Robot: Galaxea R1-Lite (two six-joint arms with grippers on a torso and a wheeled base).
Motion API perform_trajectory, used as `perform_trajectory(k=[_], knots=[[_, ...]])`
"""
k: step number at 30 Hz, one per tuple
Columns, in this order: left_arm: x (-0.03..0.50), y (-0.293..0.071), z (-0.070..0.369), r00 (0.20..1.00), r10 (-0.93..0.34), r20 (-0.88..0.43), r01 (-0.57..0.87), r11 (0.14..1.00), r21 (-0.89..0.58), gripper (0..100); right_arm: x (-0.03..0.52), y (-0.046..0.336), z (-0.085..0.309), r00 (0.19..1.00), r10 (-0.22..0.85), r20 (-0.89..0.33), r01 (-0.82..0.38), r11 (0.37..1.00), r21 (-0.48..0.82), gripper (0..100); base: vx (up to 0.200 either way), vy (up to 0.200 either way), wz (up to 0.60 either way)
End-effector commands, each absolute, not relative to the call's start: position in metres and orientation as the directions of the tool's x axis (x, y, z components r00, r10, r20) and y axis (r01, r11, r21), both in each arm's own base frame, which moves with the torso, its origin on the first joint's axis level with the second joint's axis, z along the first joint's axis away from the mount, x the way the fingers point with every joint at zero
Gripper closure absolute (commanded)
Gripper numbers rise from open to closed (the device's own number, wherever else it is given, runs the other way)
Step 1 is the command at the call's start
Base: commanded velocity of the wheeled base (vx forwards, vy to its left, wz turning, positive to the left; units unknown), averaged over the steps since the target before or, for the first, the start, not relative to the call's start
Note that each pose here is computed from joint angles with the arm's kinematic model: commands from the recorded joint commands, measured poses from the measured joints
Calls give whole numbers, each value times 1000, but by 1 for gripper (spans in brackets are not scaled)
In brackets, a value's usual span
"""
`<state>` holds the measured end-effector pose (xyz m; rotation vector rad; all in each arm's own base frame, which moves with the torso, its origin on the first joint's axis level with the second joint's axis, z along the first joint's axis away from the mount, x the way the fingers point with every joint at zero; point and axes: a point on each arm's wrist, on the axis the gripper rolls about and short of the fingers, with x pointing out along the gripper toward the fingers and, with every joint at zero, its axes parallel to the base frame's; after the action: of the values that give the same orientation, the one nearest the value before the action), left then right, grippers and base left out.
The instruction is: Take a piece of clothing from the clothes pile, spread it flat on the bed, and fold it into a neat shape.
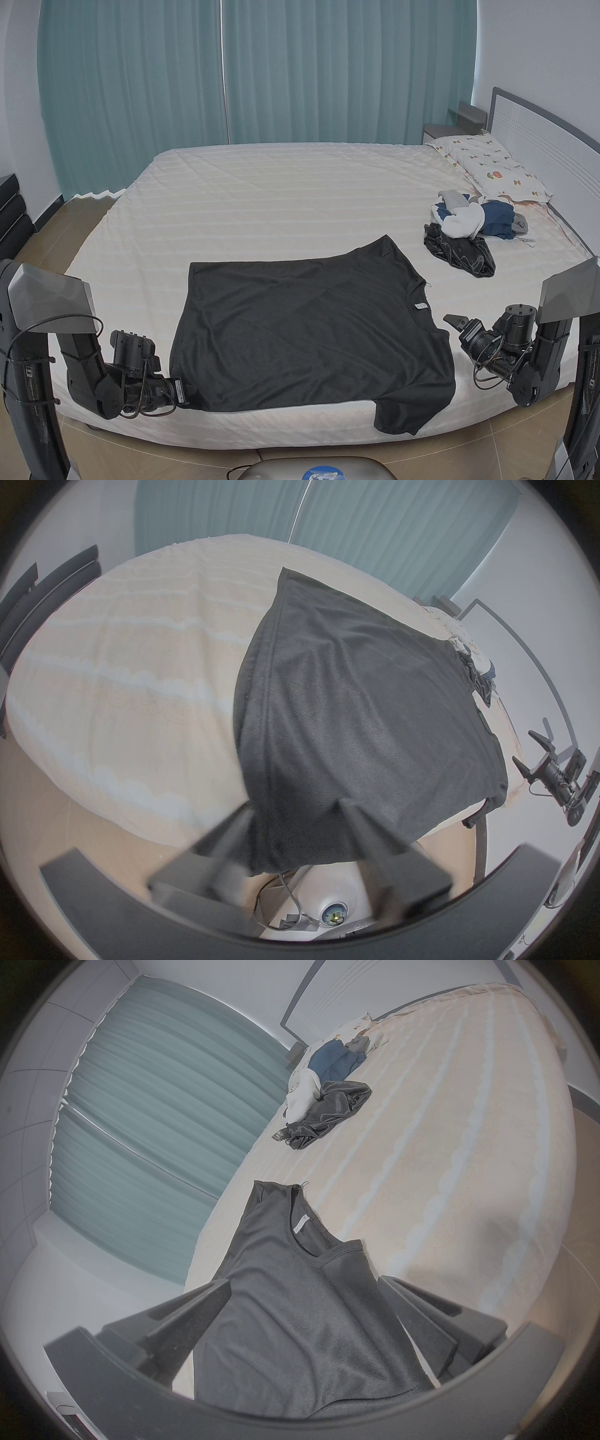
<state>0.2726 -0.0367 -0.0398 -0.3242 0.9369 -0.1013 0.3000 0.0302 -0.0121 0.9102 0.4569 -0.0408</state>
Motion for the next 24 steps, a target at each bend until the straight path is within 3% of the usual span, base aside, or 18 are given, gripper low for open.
perform_trajectory(k=[1, 5, 9, 11, 16, 24], knots=[[272, -37, -43, 585, -212, -783, -64, 950, -306, 100, 299, 30, -12, 904, 157, -399, 224, 621, 751, 0, 0, 0, 0], [271, -36, -43, 590, -187, -785, -80, 954, -287, 100, 297, 29, -13, 901, 155, -406, 225, 631, 742, 0, 0, 0, 0], [270, -35, -39, 600, -173, -781, -99, 953, -287, 100, 285, 28, -16, 879, 167, -447, 214, 699, 682, 0, 0, 0, 0], [271, -36, -32, 621, -176, -763, -130, 937, -323, 100, 269, 26, -17, 838, 246, -488, 156, 748, 645, 0, 0, 0, 0], [273, -36, -22, 647, -191, -738, -180, 903, -391, 100, 250, 22, -23, 771, 328, -546, 86, 796, 600, 0, 0, 0, 0], [274, -36, -20, 654, -191, -732, -236, 868, -437, 100, 255, 22, -37, 755, 324, -570, 68, 826, 560, 0, 0, 0, 0]])
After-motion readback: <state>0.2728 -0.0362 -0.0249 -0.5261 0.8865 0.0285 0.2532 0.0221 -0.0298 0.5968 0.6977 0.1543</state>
